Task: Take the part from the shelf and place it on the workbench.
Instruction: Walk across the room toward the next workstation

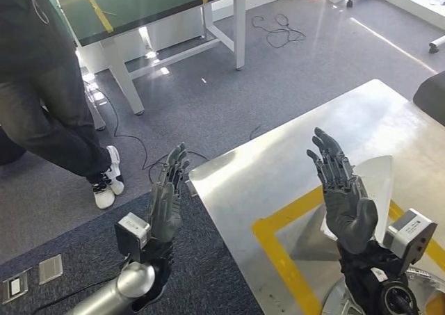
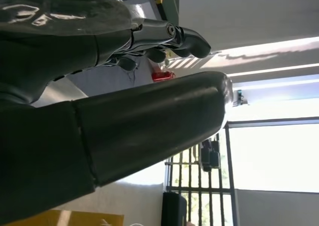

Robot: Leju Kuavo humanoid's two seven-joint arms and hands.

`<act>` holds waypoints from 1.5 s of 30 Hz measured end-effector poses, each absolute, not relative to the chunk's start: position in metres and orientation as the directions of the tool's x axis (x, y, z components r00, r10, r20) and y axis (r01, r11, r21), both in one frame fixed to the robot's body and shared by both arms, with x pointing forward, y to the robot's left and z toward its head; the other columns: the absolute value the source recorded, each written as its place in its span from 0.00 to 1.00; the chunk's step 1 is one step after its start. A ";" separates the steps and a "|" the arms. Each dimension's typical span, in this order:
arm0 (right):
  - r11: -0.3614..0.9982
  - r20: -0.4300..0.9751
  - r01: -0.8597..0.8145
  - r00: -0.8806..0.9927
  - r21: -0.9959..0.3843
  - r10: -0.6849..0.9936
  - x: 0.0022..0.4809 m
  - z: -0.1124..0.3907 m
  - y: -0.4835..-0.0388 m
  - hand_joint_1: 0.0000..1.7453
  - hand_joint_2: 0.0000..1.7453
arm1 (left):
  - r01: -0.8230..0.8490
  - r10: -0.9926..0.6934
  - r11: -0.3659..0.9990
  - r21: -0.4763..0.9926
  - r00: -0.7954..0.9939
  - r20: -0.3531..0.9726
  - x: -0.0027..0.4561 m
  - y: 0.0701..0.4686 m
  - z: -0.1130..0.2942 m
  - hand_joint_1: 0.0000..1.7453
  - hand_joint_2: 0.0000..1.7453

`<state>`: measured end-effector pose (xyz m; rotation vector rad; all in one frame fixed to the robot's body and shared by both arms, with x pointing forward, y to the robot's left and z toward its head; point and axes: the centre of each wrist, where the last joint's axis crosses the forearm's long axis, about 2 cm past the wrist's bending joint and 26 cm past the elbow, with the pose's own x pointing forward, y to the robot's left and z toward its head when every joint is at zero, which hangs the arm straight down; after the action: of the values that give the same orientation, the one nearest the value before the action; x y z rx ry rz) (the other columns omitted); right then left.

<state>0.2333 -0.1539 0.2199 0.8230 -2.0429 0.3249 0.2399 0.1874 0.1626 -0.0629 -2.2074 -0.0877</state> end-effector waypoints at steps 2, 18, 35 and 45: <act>0.746 0.815 -0.661 -0.390 0.077 -0.429 0.233 0.220 -0.154 0.00 0.00 | 0.077 0.013 0.996 0.041 -0.595 0.804 0.240 0.187 0.162 0.00 0.00; 0.749 0.815 -0.659 -0.397 0.067 -0.422 0.234 0.220 -0.155 0.00 0.00 | 0.079 0.014 0.996 0.041 -0.594 0.804 0.241 0.186 0.164 0.00 0.00; 0.747 0.816 -0.662 -0.396 0.065 -0.422 0.234 0.220 -0.155 0.00 0.00 | 0.078 0.013 0.996 0.043 -0.601 0.799 0.243 0.187 0.166 0.00 0.00; 0.751 0.814 -0.658 -0.409 0.050 -0.413 0.234 0.220 -0.155 0.00 0.00 | 0.075 0.014 0.996 0.040 -0.605 0.796 0.243 0.187 0.166 0.00 0.00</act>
<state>0.2345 -0.1554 0.2201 0.8051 -2.0582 0.3497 0.2432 0.1866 0.1663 -0.0617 -2.2201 -0.0856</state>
